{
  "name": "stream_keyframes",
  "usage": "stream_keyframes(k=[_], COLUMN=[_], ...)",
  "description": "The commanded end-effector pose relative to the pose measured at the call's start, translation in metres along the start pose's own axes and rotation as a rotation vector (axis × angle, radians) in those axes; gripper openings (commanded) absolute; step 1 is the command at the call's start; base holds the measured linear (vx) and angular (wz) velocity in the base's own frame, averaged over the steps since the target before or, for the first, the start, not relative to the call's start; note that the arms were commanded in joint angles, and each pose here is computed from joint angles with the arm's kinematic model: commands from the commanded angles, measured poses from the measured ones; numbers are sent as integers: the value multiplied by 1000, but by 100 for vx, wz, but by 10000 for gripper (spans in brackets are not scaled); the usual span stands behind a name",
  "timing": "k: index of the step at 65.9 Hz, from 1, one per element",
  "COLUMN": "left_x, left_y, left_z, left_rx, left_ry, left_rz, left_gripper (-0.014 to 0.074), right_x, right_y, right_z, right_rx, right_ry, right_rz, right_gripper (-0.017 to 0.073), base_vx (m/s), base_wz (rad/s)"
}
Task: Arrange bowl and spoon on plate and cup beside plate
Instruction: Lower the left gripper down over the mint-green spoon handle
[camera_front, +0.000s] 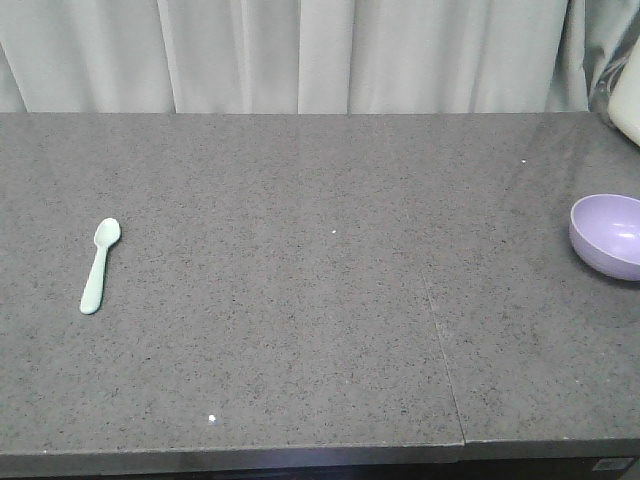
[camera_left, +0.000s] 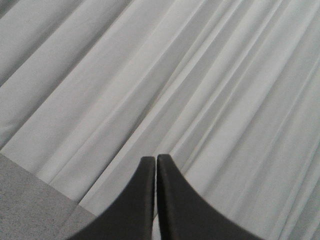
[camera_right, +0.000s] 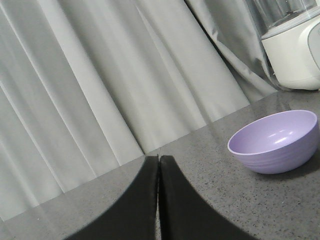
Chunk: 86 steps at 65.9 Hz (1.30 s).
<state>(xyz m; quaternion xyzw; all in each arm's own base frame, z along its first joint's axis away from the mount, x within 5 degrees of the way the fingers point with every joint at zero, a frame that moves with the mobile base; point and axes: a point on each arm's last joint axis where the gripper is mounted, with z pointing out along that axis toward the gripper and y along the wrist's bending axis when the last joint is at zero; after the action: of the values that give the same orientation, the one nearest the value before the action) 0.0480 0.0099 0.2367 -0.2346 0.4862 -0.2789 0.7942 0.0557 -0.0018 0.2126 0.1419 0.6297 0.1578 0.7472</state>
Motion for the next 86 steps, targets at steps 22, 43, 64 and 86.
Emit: stream_keyframes(k=[22,43,64,86], left_x=[-9,-47,-74,-68], left_y=[-2,-56,-82,-78], left_z=[-1,9,10,15], left_rx=[66,214,100,29], left_ry=[-131,-67,62,141], left_rz=[-193,-129,82,-16], left_gripper=[-6,-7,1,212], right_x=[-17,-105,-147,-147], right_y=[7,57,77,77], right_z=[-2,5,22,22], right_rx=[-28,-84,-101,-97], right_ry=[-71,47,15,11], right_rz=[-13,-139,-169,-191], right_gripper=[-5,-5,15,143], base_vx=[0,0,0,0], base_wz=[0,0,0,0])
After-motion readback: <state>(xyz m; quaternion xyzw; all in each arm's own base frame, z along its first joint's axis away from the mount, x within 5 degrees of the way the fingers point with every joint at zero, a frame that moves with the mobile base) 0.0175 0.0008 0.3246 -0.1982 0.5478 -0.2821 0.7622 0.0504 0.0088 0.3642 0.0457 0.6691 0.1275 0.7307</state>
